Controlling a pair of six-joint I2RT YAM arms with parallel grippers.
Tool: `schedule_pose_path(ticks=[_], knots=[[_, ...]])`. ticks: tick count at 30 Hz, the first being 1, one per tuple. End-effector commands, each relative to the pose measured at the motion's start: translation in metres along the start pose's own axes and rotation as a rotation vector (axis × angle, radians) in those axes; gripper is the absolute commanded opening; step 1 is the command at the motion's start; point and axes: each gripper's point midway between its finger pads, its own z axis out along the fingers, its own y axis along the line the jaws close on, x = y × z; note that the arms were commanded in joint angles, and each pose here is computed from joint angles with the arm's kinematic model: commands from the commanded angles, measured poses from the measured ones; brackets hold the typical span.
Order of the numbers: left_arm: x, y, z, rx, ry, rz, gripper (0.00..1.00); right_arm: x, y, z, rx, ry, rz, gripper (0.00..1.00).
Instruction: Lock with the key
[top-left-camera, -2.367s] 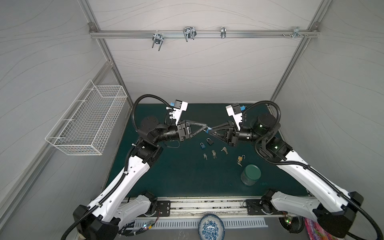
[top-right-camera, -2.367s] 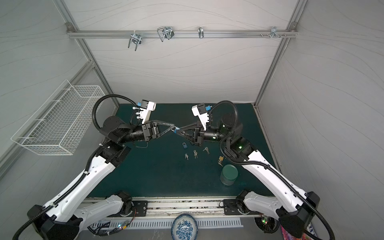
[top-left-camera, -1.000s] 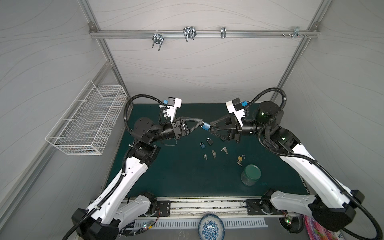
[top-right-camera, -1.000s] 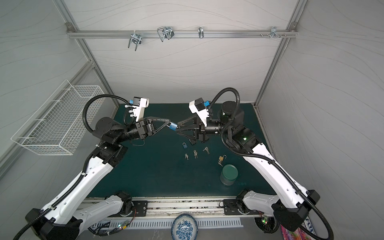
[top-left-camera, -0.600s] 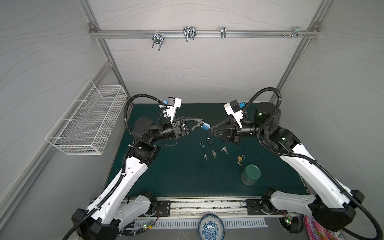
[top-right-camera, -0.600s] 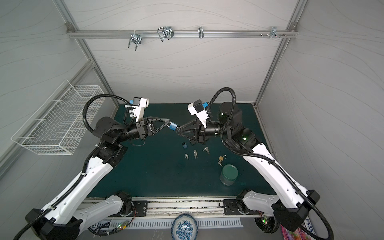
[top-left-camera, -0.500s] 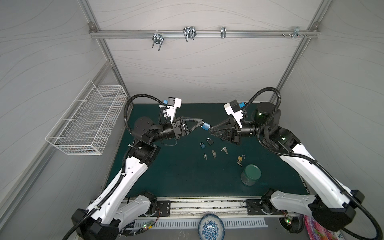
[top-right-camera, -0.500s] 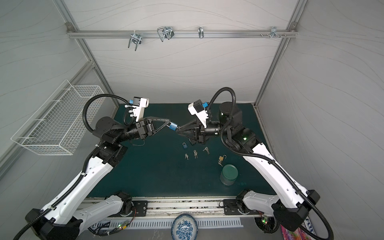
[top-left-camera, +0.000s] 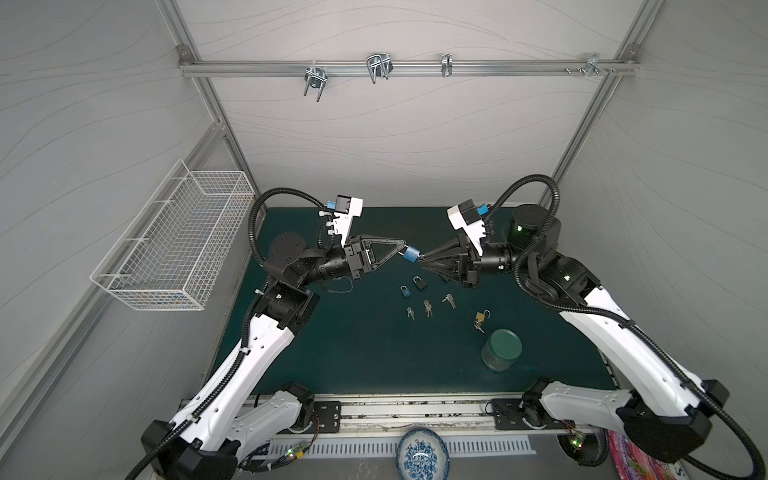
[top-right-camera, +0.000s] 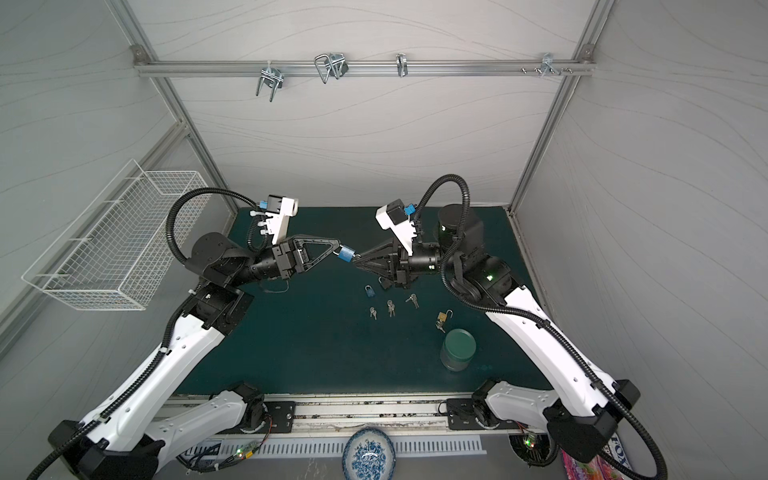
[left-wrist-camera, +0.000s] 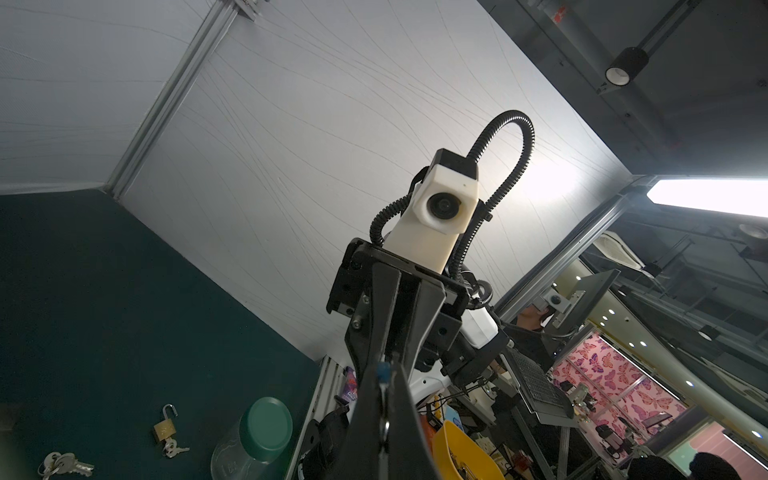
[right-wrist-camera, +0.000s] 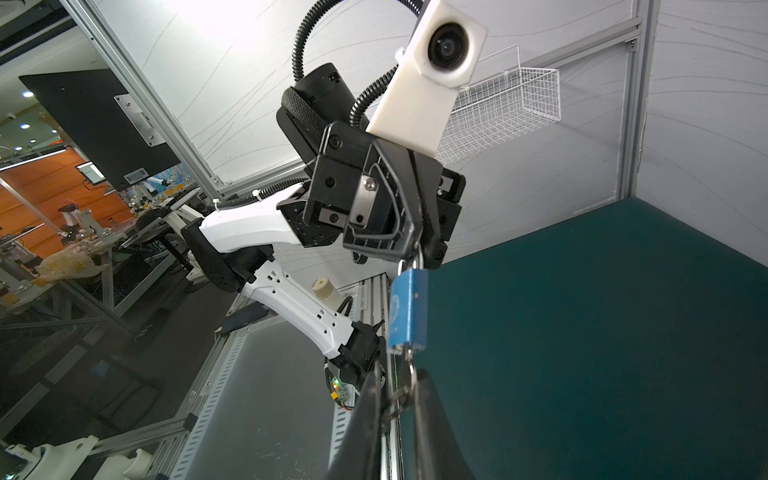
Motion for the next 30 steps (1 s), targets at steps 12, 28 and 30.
schedule_pose_path(ticks=[12,28,30], knots=[[-0.021,-0.031,-0.009,0.018,-0.054,0.110,0.00,0.015,0.009,-0.012,0.018,0.014,0.009,0.00],[-0.031,-0.041,-0.017,0.017,-0.083,0.147,0.00,0.036,0.011,-0.016,0.022,0.029,0.080,0.00],[-0.031,-0.043,-0.017,0.022,-0.080,0.155,0.00,0.032,0.013,-0.016,0.006,0.009,0.135,0.00]])
